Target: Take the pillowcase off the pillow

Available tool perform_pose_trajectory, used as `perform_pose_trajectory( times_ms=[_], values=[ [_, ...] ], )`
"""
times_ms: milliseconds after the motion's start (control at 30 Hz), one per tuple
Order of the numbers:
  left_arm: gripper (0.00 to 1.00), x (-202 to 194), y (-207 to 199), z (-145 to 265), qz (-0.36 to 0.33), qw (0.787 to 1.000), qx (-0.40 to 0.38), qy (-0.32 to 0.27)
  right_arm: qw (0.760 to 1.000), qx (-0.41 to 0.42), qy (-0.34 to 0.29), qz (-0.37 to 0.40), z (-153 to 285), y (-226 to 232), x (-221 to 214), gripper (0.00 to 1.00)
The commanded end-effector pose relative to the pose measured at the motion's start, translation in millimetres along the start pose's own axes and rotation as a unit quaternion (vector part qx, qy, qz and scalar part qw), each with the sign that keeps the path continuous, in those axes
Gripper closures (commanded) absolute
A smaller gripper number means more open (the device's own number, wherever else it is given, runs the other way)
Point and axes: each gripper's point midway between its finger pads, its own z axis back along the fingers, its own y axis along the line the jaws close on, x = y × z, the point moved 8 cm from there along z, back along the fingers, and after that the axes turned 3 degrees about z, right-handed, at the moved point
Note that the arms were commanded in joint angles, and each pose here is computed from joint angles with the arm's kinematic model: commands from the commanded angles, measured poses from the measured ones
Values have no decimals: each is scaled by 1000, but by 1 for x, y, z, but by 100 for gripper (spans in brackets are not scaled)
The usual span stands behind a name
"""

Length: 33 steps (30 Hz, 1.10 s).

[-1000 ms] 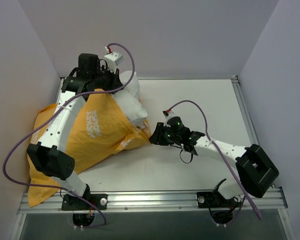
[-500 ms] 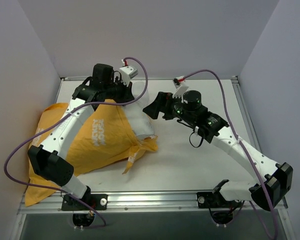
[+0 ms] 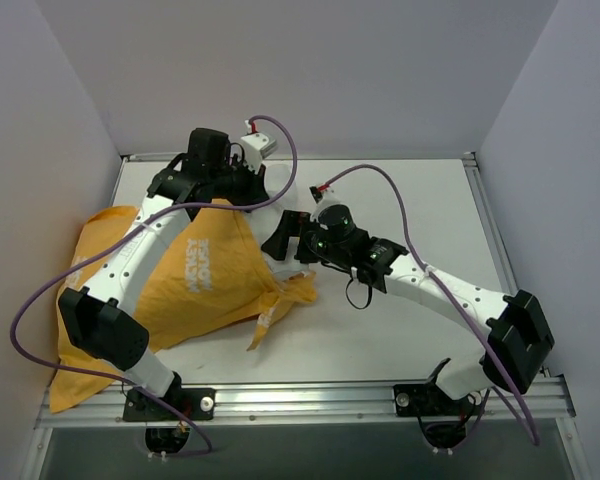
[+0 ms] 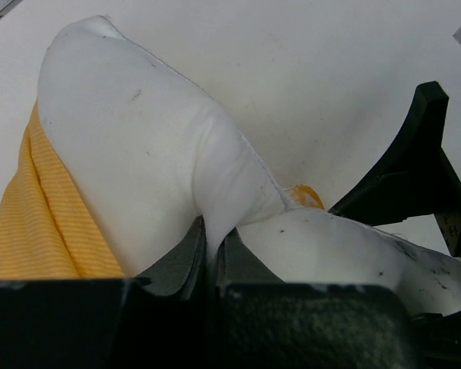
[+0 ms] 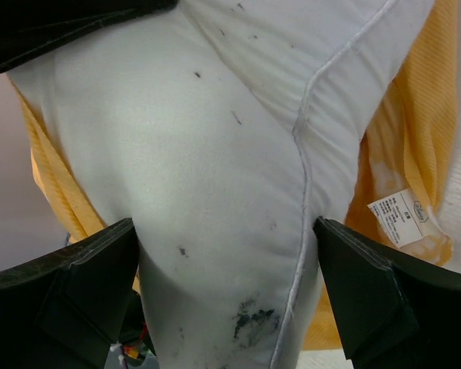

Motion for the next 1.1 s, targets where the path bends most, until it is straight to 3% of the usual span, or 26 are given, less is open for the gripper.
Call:
perform_pose_trajectory(
  times_ms=[0, 267, 433, 667, 767, 800, 867, 1000, 1033, 1067],
  values=[
    [98, 46, -8, 19, -38, 995, -3, -94, 999, 30, 4, -23, -7, -4, -18, 0],
    [98, 48, -16, 24, -26, 994, -30, -98, 994, 86, -49, -40, -25, -17, -8, 0],
    [98, 46, -24, 22, -23, 994, -48, -94, 992, 124, -26, 1, -45, -4, -11, 0],
    [98, 66, -38, 35, -14, 989, -83, -121, 987, 149, -60, 4, -51, 8, -14, 3],
    [98, 66, -39, 34, -9, 989, -89, -119, 988, 145, -45, 8, -56, 7, -16, 37],
    [98, 64, -39, 33, -8, 989, -89, -117, 989, 144, -42, 9, -59, 7, -14, 70],
    [98, 58, -37, 30, -6, 990, -87, -108, 990, 137, -40, 1, -61, 6, -15, 98],
    [98, 47, -32, 22, 0, 994, -78, -81, 987, 152, -46, -16, -59, 8, -16, 100],
    [88, 44, -29, 20, -4, 995, -70, -72, 987, 150, -47, -25, -58, 6, -18, 100],
    [40, 41, -27, 22, -3, 997, -62, -54, 987, 148, -51, -28, -55, 6, -16, 100]
  ],
)
